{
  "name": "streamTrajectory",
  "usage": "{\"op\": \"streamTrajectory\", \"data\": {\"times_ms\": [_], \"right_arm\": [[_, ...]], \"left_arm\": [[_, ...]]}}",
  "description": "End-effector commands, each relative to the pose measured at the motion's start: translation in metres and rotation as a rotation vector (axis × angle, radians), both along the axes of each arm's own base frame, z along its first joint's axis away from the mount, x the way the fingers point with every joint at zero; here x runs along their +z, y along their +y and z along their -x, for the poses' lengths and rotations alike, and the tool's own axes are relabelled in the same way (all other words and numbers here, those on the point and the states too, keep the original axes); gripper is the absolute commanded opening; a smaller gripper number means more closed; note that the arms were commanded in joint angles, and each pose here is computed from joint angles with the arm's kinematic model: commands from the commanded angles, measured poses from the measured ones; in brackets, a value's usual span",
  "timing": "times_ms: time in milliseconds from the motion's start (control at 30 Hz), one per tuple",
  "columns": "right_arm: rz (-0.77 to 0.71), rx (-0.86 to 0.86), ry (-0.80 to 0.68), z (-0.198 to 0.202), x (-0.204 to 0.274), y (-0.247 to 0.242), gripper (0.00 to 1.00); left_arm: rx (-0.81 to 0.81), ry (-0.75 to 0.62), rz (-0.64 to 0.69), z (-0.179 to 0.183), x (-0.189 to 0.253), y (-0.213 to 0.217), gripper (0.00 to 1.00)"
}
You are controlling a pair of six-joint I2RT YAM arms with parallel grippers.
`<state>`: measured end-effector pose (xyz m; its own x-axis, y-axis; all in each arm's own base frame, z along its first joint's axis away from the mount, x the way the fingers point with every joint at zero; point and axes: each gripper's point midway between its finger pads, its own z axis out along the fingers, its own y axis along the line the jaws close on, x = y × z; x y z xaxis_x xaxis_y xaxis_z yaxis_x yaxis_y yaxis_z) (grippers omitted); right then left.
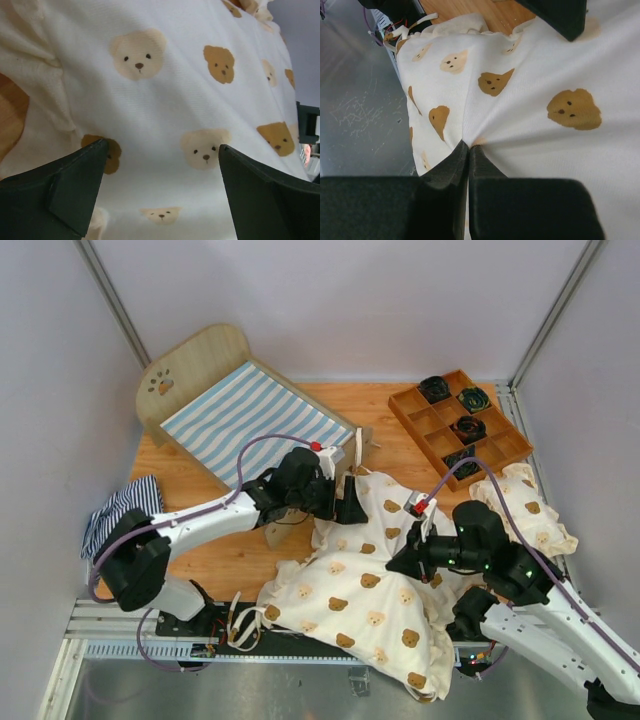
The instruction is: Set up the pet bed
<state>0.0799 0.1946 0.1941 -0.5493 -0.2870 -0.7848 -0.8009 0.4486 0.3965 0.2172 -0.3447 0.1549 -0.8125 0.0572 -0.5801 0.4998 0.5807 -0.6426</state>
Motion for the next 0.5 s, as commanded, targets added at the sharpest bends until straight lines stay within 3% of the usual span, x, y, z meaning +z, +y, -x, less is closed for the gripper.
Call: {"op": "streamTrajectory", "data": {"times_ms": [0, 67, 167, 233, 267, 467], "right_arm": [[-0.038, -0.023, -0.006, -0.001, 0.01, 0.0, 0.0], [-0.033, -0.042, -0.004, -0.004, 0.009, 0.0, 0.0], [-0.017, -0.08, -0.011, -0.01, 0.007, -0.003, 0.0], [-0.001, -0.125, -0.024, -0.017, 0.007, -0.007, 0.0], [0.005, -0.149, -0.033, -0.02, 0.009, -0.009, 0.0], [0.02, -0.305, -0.191, -0.05, 0.053, -0.029, 0.0]], "left_arm": [[-0.015, 0.015, 0.01, -0.004, -0.014, -0.023, 0.95], [-0.04, 0.034, 0.029, 0.0, -0.018, -0.033, 0.82], [-0.049, 0.037, 0.05, 0.0, -0.014, -0.04, 0.4], [-0.022, 0.005, 0.051, -0.005, -0.001, -0.037, 0.07], [0.004, -0.024, 0.044, -0.01, 0.009, -0.033, 0.01], [0.274, -0.322, 0.132, -0.046, 0.127, 0.008, 0.0]]}}
